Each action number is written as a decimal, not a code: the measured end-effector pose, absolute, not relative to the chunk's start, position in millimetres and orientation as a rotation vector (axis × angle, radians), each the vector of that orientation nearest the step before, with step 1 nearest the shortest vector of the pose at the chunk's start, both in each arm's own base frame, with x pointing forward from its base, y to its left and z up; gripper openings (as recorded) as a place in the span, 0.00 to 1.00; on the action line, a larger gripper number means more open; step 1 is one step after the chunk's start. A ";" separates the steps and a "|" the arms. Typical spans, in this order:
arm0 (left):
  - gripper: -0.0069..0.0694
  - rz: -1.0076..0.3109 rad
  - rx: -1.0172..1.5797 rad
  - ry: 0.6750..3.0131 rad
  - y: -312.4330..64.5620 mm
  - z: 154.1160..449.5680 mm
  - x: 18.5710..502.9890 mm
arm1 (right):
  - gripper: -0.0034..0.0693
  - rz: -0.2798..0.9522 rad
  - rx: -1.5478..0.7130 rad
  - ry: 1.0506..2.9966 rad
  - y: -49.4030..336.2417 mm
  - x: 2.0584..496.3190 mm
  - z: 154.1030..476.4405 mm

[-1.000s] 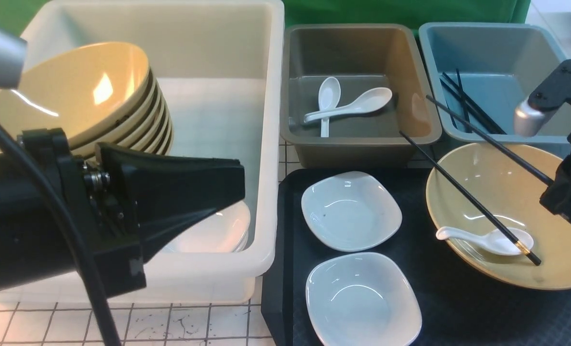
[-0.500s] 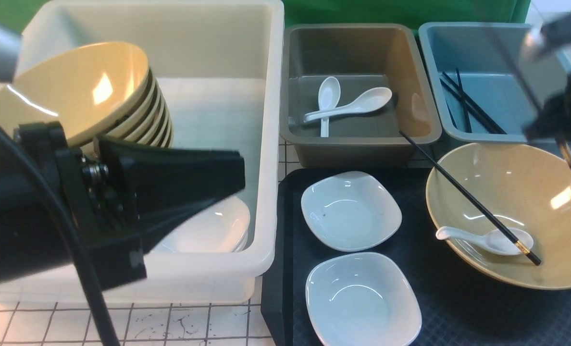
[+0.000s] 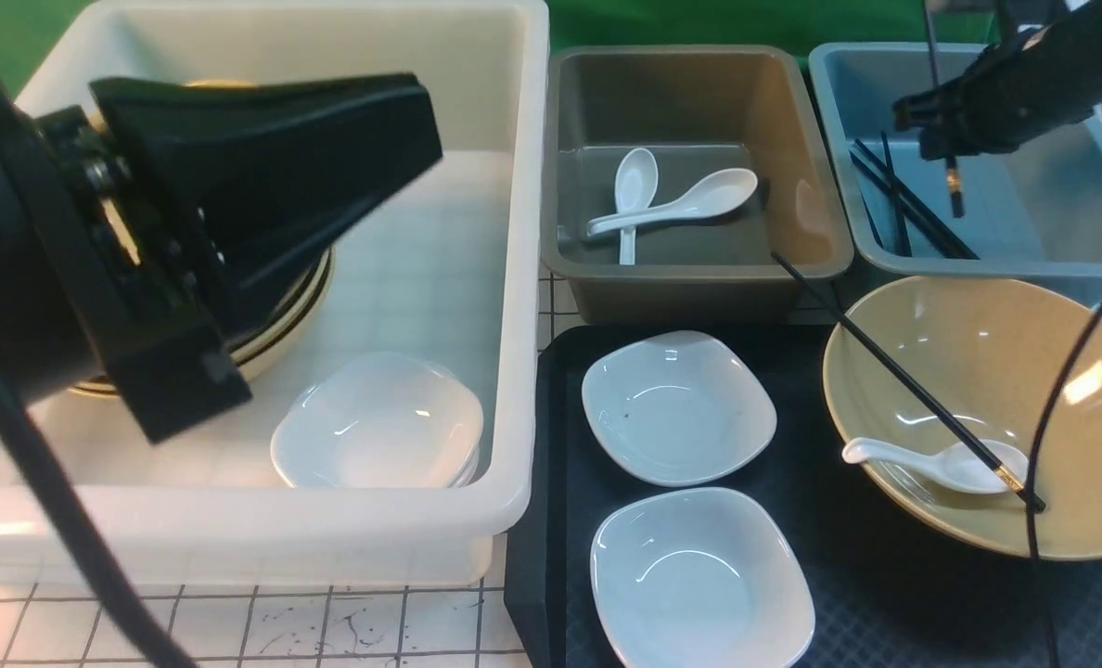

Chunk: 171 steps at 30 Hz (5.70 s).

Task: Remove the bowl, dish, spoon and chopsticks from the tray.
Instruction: Use the right arm to put a chopstick into the small storage box on the right, then use the right arm to grab a chopstick, then use the right arm to put a chopstick into the small storage box on the right, then use the right arm to grab the soup spoon in the middle

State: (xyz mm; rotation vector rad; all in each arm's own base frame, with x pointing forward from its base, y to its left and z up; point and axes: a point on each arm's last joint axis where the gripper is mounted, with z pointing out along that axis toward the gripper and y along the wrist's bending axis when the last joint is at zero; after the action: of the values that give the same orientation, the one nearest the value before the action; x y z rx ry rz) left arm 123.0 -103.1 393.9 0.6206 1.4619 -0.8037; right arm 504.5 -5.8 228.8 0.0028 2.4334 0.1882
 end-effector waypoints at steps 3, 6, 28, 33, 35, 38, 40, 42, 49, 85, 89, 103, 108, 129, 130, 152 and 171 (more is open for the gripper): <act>0.09 -0.810 0.601 1.473 -102.5 393.7 123.8 | 0.25 0.191 0.008 2.450 -6.0 510.8 216.3; 0.09 -0.819 0.592 1.479 -102.5 393.7 123.8 | 0.46 0.196 0.011 2.467 -5.9 511.9 208.6; 0.09 -0.812 0.746 1.559 -106.9 382.1 117.2 | 0.54 0.300 -0.753 2.813 32.6 334.3 303.6; 0.09 -0.814 0.747 1.560 -107.0 382.0 117.0 | 0.63 0.287 -0.776 2.831 30.7 312.6 259.9; 0.09 -0.814 0.747 1.560 -107.0 382.0 117.0 | 0.66 0.271 -0.782 2.809 30.3 310.5 243.4; 0.09 -0.815 0.746 1.560 -107.0 382.0 117.0 | 0.69 0.236 -0.772 2.765 29.5 313.0 228.7; 0.09 -0.815 0.745 1.560 -107.0 382.0 117.0 | 0.70 0.214 -0.756 2.749 28.7 316.7 219.2; 0.09 -0.815 0.745 1.560 -107.0 382.0 117.0 | 0.71 0.198 -0.736 2.739 28.2 324.5 207.6; 0.09 -0.819 0.742 1.563 -107.0 382.0 117.0 | 0.65 0.177 -0.722 2.749 27.1 338.2 179.9; 0.09 -0.733 0.813 1.445 -111.7 392.6 129.0 | 0.10 0.233 -0.111 2.419 -5.1 450.3 300.9; 0.09 -0.745 0.778 1.469 -112.0 391.8 130.7 | 0.11 0.243 -0.037 2.396 -10.3 487.7 276.6; 0.09 -0.772 0.743 1.588 -113.8 382.1 137.8 | 0.66 0.291 -0.030 2.514 -9.3 504.1 238.1; 0.09 -0.798 0.739 1.659 -114.8 377.2 135.0 | 0.64 0.292 -0.269 2.565 -0.2 467.1 297.0; 0.09 -0.917 0.892 1.816 -118.2 362.9 120.6 | 0.55 0.130 -1.368 2.611 63.7 263.5 296.4; 0.09 -0.918 0.892 1.816 -118.2 363.0 120.6 | 0.57 0.121 -1.401 2.590 63.5 263.5 286.6; 0.09 -0.889 0.866 1.808 -117.2 363.8 123.5 | 0.79 -0.016 -1.787 2.265 70.3 312.9 205.5; 0.09 -0.867 0.836 1.798 -116.3 365.0 126.5 | 0.52 -0.063 -1.939 2.139 71.9 327.6 181.4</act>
State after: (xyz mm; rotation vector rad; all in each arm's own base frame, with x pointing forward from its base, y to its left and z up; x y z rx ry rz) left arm 126.5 -116.3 365.0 0.8358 1.7984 -0.8673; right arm 327.6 71.9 181.4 -1.9394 2.1387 -0.0633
